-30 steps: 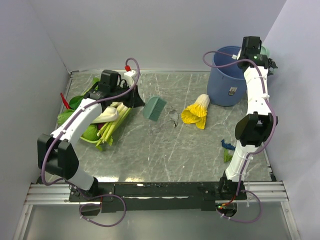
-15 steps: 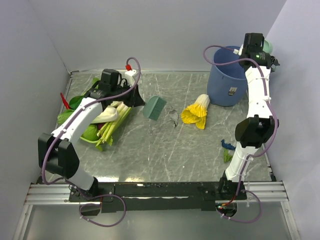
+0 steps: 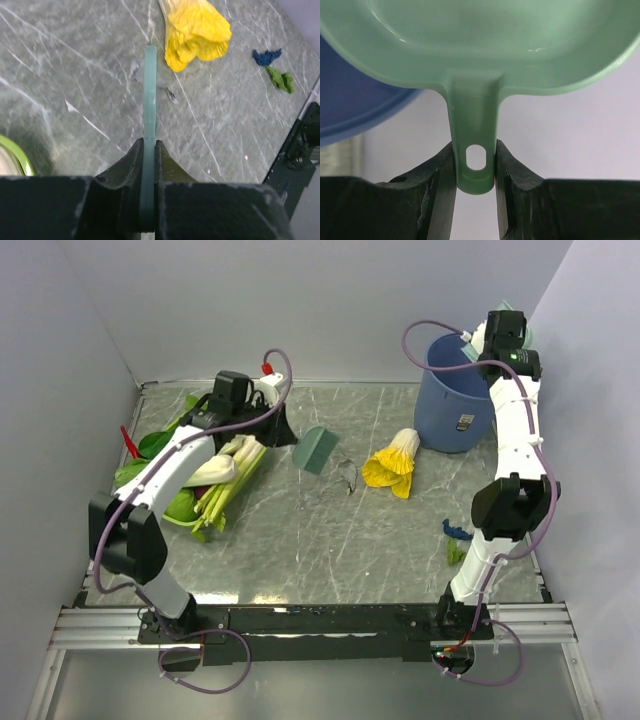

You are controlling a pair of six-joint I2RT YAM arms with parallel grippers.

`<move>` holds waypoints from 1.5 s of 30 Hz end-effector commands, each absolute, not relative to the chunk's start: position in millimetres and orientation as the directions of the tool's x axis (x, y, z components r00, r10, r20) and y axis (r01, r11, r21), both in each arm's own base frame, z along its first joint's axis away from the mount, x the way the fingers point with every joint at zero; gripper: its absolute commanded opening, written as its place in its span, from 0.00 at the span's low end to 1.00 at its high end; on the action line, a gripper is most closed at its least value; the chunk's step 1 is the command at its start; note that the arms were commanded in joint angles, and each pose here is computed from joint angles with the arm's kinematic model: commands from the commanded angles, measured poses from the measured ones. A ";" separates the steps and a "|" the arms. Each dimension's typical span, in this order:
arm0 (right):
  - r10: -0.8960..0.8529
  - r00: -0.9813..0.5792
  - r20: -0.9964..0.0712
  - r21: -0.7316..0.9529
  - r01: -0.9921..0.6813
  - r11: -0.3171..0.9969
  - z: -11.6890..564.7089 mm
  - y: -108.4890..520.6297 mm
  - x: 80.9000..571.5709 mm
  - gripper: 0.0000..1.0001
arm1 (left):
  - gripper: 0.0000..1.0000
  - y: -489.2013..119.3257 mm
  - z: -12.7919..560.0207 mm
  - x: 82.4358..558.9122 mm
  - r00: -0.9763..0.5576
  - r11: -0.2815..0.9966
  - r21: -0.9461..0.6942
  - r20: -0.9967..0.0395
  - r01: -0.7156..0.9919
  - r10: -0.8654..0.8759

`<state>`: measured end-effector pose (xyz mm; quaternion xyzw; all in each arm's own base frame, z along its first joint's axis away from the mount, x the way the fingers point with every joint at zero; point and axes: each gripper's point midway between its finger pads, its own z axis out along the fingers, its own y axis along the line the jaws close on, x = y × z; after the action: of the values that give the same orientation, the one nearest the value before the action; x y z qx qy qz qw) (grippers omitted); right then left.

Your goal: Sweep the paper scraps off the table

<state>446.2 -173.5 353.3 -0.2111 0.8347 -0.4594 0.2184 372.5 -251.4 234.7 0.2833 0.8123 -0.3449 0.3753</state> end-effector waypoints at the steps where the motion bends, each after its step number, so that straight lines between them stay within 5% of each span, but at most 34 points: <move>1: -0.452 -0.610 -0.651 -0.628 0.098 0.772 406.3 -115.2 419.7 0.00 | 0.01 -270.6 266.9 402.0 -0.456 0.586 -0.286 -0.875 0.758 0.163; 4: -0.340 -0.504 -0.794 -0.384 -0.019 0.923 402.1 -60.8 399.4 0.00 | 0.01 -286.2 271.7 419.5 -0.446 0.575 -0.298 -0.886 0.762 0.131; 9: -0.397 -0.460 -0.794 -0.232 -0.374 0.898 369.2 5.7 348.6 0.00 | 0.01 -315.0 260.6 432.8 -0.531 0.522 -0.418 -0.843 0.743 0.081; 13: -0.418 -0.465 -0.781 -0.250 -0.381 0.890 326.2 5.4 311.1 0.00 | 0.01 -327.8 274.9 432.8 -0.499 0.480 -0.420 -0.866 0.770 0.042; 20: -0.306 -0.362 -0.880 -0.256 -0.181 0.950 355.9 -7.2 279.3 0.00 | 0.01 -378.1 318.3 362.2 -0.318 0.219 -0.295 -0.945 0.930 0.074; 29: -0.257 -0.391 -0.884 -0.260 -0.047 0.965 365.8 -28.0 278.5 0.00 | 0.01 -486.0 263.4 271.1 -0.299 -0.049 -0.315 -0.932 0.948 0.206; 37: -0.259 -0.427 -0.866 -0.253 -0.072 0.965 350.9 -25.8 283.5 0.00 | 0.01 -566.2 252.9 188.1 -0.373 -0.371 -0.395 -0.918 0.841 0.132; 40: -0.261 -0.443 -0.858 -0.250 -0.083 0.965 348.4 -24.8 281.9 0.00 | 0.01 -593.7 234.4 191.3 -0.470 -0.294 -0.478 -0.877 0.827 0.104; 45: -0.272 -0.462 -0.844 -0.247 -0.113 0.962 349.0 -21.5 276.3 0.00 | 0.01 -627.7 185.1 246.5 -0.724 0.026 -0.724 -0.688 0.689 0.051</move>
<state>279.0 -24.1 333.1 -0.1134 0.8585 -0.0824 0.4933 197.8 -600.0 150.7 0.4038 0.6359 -0.6242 0.2071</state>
